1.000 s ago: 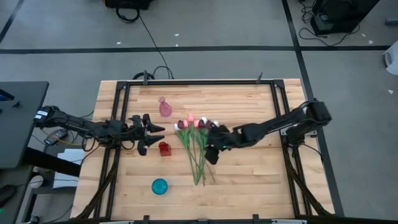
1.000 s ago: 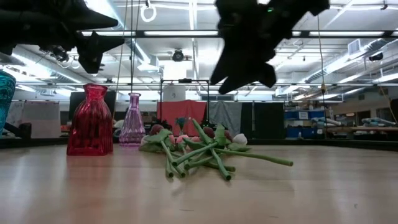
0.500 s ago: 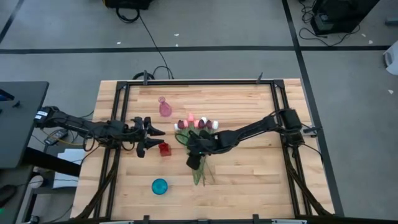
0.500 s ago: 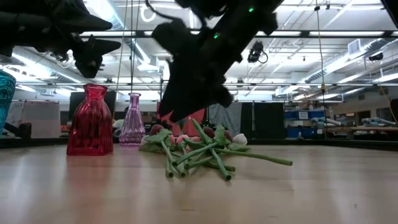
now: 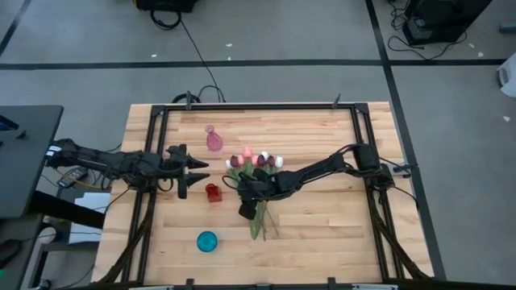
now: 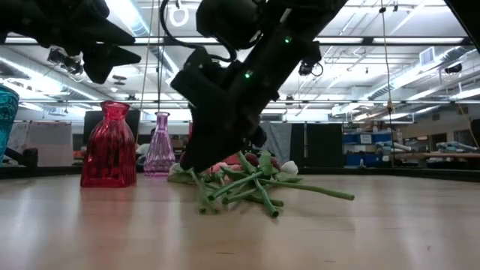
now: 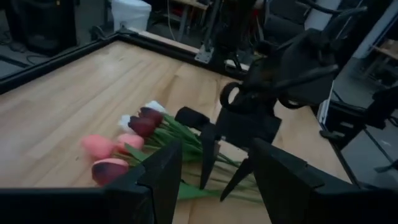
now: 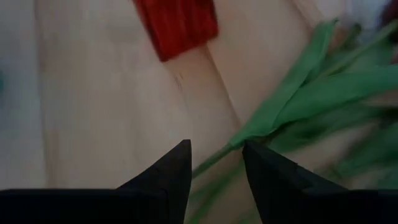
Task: Sort flowers into vase by color
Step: Put the left red flower into the pink vase, then put the right red flower into the pink vase
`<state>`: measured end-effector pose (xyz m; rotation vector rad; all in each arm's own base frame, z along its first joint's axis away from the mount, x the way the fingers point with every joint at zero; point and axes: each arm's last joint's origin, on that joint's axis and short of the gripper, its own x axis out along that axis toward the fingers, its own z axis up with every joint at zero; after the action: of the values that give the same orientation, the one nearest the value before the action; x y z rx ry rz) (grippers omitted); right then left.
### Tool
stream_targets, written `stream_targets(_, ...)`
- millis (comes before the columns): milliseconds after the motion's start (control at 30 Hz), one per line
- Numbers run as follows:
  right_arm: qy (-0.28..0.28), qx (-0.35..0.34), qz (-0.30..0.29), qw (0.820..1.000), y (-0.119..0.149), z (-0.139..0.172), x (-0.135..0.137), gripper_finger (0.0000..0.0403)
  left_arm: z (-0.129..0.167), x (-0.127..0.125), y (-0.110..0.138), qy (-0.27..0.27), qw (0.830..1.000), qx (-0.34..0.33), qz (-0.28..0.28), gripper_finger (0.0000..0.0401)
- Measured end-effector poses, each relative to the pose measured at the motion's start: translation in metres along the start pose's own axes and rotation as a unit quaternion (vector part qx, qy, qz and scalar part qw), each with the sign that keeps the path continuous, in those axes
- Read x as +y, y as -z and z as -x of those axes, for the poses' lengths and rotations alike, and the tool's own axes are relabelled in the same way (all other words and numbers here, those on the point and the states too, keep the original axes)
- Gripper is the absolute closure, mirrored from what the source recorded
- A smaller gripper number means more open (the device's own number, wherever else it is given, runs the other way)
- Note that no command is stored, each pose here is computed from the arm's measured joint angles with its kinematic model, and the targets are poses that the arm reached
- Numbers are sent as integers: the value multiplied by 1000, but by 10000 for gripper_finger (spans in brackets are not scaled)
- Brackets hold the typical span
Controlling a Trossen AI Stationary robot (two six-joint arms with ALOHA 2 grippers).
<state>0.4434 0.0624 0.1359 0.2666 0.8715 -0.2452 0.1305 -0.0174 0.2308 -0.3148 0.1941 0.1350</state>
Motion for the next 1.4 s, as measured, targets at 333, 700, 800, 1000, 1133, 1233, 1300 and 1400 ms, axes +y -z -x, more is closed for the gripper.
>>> stream_targets(333, 21, -3, 6, 1000, 4, -11, -5, 291, 0, 1, 4, -4, 1000, 23, -3, 204)
stream_targets(700, 26, 18, -21, 999, 2, -9, -15, 393, 1, 1, 7, 10, 999, 41, 6, 204)
stream_targets(800, 18, 25, -11, 999, 1, -5, -14, 397, 2, 0, 7, 30, 998, 46, 13, 204)
stream_targets(1000, 11, 45, 11, 999, -4, 13, -15, 397, 5, 0, 5, 39, 998, 39, 19, 204)
stream_targets(1133, -2, 47, 7, 999, -8, 25, -14, 382, 4, 0, 6, 37, 998, 43, 18, 204)
stream_targets(1233, -8, 67, -11, 998, -8, 33, -15, 353, 3, 1, 7, 33, 998, 49, 17, 204)
stream_targets(1300, 6, 102, -36, 994, -4, 43, -18, 330, 3, 1, 8, 30, 998, 54, 18, 204)
stream_targets(1400, 40, 145, -100, 983, 0, 60, -24, 297, 3, 2, 10, 26, 998, 63, 16, 204)
